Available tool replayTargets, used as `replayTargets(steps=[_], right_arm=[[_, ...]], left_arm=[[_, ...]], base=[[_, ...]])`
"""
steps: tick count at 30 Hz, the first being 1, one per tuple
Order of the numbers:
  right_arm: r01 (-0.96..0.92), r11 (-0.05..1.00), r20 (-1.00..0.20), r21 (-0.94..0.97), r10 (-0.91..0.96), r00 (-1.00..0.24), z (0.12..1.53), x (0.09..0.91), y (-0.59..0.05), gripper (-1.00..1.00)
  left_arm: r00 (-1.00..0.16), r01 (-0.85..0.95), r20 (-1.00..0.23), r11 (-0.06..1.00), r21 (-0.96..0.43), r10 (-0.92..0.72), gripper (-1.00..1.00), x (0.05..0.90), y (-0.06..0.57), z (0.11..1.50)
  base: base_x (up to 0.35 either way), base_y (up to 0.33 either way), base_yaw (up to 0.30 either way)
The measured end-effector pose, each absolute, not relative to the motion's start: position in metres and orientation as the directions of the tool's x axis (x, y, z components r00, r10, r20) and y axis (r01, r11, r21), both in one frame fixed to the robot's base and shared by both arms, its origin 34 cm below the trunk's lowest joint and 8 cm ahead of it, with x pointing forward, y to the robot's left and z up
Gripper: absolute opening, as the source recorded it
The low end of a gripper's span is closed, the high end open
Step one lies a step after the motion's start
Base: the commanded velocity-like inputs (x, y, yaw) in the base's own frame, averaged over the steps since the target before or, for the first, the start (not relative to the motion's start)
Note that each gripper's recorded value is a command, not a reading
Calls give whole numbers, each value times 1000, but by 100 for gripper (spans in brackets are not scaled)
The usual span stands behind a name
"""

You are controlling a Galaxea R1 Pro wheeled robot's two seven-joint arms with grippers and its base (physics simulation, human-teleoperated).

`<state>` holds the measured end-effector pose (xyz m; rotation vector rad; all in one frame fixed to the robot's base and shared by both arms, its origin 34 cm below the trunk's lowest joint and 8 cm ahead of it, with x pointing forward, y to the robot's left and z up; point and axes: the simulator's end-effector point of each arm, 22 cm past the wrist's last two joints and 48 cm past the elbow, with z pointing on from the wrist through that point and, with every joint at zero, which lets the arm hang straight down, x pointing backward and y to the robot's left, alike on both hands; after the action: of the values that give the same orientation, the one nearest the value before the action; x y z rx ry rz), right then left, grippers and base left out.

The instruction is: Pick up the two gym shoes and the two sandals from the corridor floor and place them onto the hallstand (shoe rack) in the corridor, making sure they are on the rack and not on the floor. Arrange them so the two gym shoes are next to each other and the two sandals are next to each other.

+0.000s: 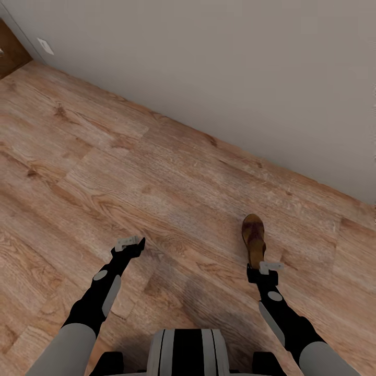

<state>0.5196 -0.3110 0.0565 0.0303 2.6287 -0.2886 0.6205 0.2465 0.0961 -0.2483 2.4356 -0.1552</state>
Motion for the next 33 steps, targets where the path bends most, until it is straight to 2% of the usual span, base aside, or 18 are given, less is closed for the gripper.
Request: replayTargets(steps=[13, 23, 33], right_arm=[[80, 979, -523, -188, -31, -852, 84, 546, -305, -100], [91, 987, -648, -132, -17, -761, 149, 617, -283, -100], [66, 991, -656, -113, -25, -754, 198, 650, -267, -100]], left_arm=[[-720, -128, -659, 975, -184, -218, 100, 642, 246, 128], [-662, -105, -719, 976, -193, -213, 100, 677, 246, 177], [-674, -26, -719, 978, -208, -171, 100, 701, 220, 223]], base=[[0, 0, 0], [0, 0, 0], [0, 0, 0]])
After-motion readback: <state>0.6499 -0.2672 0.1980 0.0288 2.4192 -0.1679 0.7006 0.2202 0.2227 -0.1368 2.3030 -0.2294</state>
